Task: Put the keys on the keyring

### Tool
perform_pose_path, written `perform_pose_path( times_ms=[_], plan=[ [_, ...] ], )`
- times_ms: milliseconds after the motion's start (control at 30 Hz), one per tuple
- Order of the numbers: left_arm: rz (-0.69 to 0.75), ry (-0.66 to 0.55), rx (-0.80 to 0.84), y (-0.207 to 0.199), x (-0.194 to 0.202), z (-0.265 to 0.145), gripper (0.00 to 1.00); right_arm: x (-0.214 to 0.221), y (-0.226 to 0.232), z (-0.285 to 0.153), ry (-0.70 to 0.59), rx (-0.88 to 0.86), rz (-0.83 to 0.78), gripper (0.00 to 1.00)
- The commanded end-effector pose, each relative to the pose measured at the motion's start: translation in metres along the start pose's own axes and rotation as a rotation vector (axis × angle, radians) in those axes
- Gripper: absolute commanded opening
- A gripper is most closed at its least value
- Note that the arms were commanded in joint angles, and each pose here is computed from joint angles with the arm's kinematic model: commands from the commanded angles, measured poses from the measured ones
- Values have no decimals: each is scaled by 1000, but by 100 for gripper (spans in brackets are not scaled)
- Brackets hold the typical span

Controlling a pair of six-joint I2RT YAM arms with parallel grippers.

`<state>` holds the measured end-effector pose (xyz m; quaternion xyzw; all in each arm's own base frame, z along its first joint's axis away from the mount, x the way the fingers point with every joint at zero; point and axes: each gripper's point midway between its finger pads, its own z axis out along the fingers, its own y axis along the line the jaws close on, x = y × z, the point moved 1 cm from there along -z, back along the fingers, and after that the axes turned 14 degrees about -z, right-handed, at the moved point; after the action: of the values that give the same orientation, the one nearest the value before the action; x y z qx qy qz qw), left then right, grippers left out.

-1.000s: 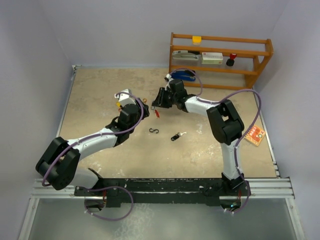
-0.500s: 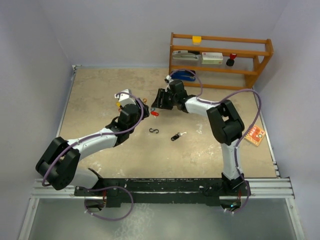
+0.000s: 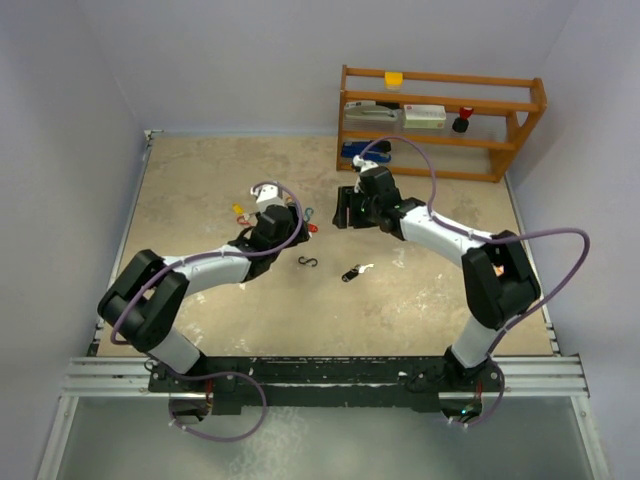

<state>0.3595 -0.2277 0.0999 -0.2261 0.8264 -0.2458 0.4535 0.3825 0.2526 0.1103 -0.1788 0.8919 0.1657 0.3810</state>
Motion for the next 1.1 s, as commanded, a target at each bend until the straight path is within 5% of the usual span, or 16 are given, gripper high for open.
perform_pose_path(
  times_ms=[0,533,1067],
  plan=[
    [2,6,30,-11,-4,1,55,23,-15,-21,56,68,-111,63],
    [-124,-139,-16,5,-43,-18,55,47,71,7,90,-114,-512,60],
    [-224,-236,-54,43,-81,-46,57,59,96,37,135,-153,-609,56]
  ],
)
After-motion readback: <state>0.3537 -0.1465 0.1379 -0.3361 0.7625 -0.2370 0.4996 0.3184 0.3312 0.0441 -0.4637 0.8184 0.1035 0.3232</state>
